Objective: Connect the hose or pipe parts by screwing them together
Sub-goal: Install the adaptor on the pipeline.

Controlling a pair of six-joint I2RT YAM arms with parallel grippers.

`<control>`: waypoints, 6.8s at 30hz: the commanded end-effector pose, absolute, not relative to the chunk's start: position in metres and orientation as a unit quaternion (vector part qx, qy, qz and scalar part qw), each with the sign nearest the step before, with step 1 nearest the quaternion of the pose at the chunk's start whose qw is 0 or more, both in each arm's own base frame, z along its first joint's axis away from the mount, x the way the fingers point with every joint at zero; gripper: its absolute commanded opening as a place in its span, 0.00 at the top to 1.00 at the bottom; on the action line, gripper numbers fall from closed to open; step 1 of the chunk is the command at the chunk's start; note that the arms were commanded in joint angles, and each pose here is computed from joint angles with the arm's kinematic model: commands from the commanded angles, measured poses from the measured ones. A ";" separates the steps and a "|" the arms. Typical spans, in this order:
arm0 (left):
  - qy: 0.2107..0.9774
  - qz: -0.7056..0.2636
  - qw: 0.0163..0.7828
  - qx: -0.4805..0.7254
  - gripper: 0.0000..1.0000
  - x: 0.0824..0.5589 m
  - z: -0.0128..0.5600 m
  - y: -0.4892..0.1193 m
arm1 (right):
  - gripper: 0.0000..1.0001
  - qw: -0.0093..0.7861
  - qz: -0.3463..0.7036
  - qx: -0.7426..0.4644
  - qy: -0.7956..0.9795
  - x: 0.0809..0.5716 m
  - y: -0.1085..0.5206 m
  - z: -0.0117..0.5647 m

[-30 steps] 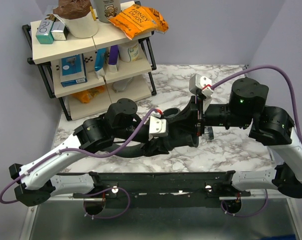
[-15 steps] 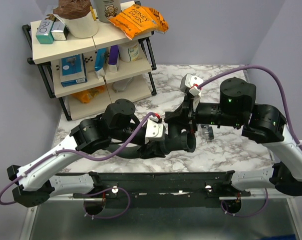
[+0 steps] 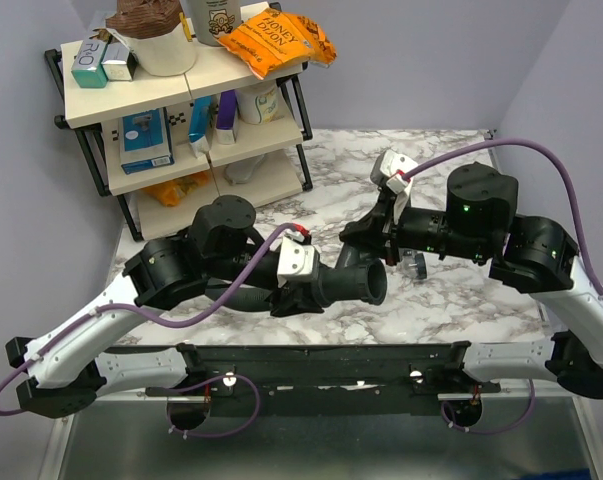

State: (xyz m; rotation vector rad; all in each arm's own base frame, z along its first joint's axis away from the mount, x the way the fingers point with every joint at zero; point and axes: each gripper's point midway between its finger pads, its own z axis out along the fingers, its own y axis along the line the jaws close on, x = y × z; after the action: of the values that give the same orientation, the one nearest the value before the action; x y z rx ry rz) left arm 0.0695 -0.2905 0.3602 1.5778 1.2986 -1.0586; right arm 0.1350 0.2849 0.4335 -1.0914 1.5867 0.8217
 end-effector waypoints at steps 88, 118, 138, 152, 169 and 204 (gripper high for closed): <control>0.569 -0.414 0.560 0.438 1.00 0.159 0.459 -0.289 | 0.99 0.546 0.443 -0.357 0.615 0.122 0.258 0.416; 0.632 -0.303 0.541 0.465 1.00 0.185 0.419 -0.294 | 0.99 0.546 0.542 -0.380 0.513 0.067 0.273 0.479; 0.549 -0.418 0.434 0.579 1.00 0.104 0.414 -0.304 | 0.99 0.579 0.455 -0.385 0.556 0.102 0.283 0.484; 0.548 -0.463 0.367 0.593 1.00 0.078 0.396 -0.299 | 0.74 0.628 0.419 -0.383 0.532 0.100 0.244 0.512; 0.576 -0.522 0.291 0.558 1.00 0.090 0.392 -0.313 | 0.10 0.613 0.414 -0.524 0.422 0.054 0.236 0.499; 0.537 -0.485 0.268 0.636 1.00 0.076 0.377 -0.306 | 0.00 0.670 0.204 -0.514 0.496 0.146 0.271 0.472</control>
State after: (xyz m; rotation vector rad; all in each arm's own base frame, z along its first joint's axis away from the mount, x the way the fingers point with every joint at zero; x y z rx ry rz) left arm 0.1032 -0.3195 0.3653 1.5902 1.6445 -1.4035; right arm 0.1228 0.2869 0.4589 -1.2775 1.0435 0.5605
